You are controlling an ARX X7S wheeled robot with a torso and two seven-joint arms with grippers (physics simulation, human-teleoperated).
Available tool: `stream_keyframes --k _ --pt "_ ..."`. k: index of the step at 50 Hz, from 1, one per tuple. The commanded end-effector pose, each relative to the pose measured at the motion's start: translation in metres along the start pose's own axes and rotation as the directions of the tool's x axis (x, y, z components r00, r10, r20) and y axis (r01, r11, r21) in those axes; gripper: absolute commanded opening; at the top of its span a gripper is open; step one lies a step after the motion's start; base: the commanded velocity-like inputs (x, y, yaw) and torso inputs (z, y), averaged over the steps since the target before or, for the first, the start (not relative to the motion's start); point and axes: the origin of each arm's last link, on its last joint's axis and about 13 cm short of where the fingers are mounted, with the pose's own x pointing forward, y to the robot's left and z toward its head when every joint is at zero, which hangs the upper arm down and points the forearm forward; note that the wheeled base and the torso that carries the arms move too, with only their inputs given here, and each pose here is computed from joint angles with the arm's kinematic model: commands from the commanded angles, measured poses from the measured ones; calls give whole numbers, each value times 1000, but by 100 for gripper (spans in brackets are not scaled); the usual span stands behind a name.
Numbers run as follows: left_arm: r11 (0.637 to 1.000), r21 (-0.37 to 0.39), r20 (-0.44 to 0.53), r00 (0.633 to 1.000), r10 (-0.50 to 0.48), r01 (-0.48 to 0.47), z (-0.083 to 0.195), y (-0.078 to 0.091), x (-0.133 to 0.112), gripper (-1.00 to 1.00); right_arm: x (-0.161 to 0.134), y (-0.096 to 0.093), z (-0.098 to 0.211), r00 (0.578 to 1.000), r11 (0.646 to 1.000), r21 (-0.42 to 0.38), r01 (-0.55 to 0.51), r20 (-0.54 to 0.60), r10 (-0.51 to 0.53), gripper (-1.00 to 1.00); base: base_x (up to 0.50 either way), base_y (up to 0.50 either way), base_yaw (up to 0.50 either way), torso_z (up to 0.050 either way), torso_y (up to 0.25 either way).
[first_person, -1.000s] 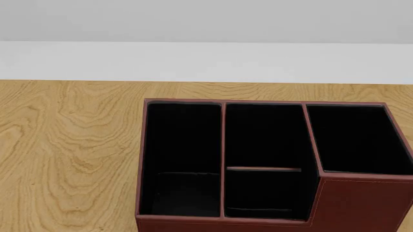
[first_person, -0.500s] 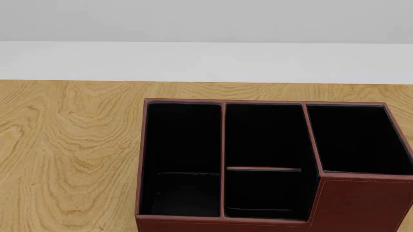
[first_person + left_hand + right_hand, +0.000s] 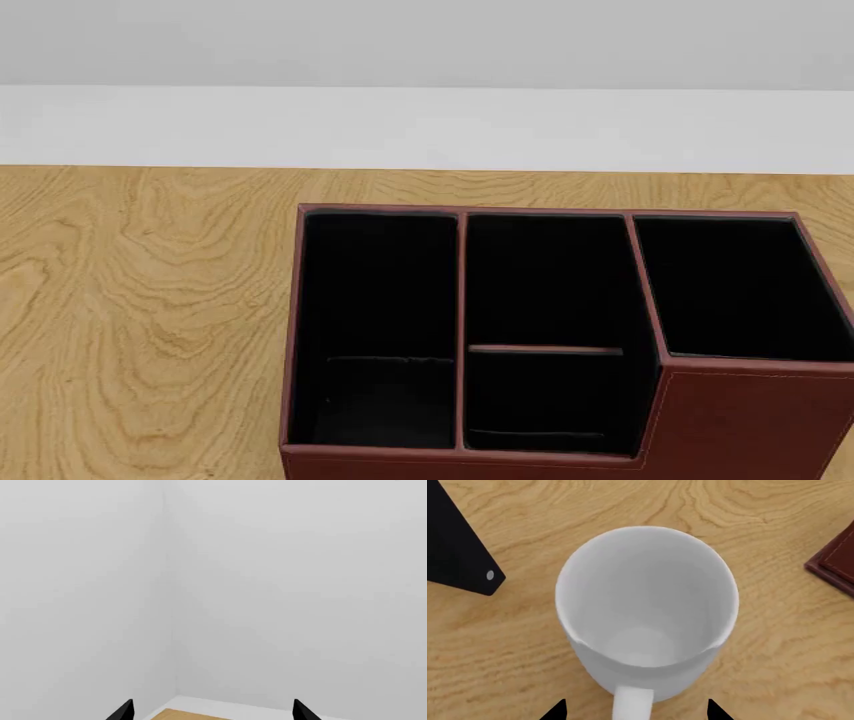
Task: Pick up the white mug and place it to the right of the caddy.
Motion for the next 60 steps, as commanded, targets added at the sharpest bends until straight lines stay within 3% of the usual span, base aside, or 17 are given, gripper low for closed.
stream_keyframes --k 1,30,31,48,60 --pt "1000 0 0 1000 -1 1 0 0 0 100 3 2 -3 1000 1000 -1 -10 -9 10 100 0 0 0 0 0" --pt "1000 -3 3 1000 1 -1 0 1 0 100 4 3 -8 1000 1000 10 15 -22 -14 100 0 0 0 0 0" --pt "1000 -3 3 1000 1 -1 0 1 0 100 4 2 -8 999 1000 9 30 -24 -30 -100 0 0 0 0 0" --pt "1000 -6 4 1000 3 -3 2 2 -1 100 1 3 -5 998 998 -30 54 -19 -55 -100 0 0 0 0 0" --pt "1000 -12 4 1000 15 -15 2 3 -1 100 -15 1 11 989 987 -72 142 43 -139 -100 0 0 0 0 0"
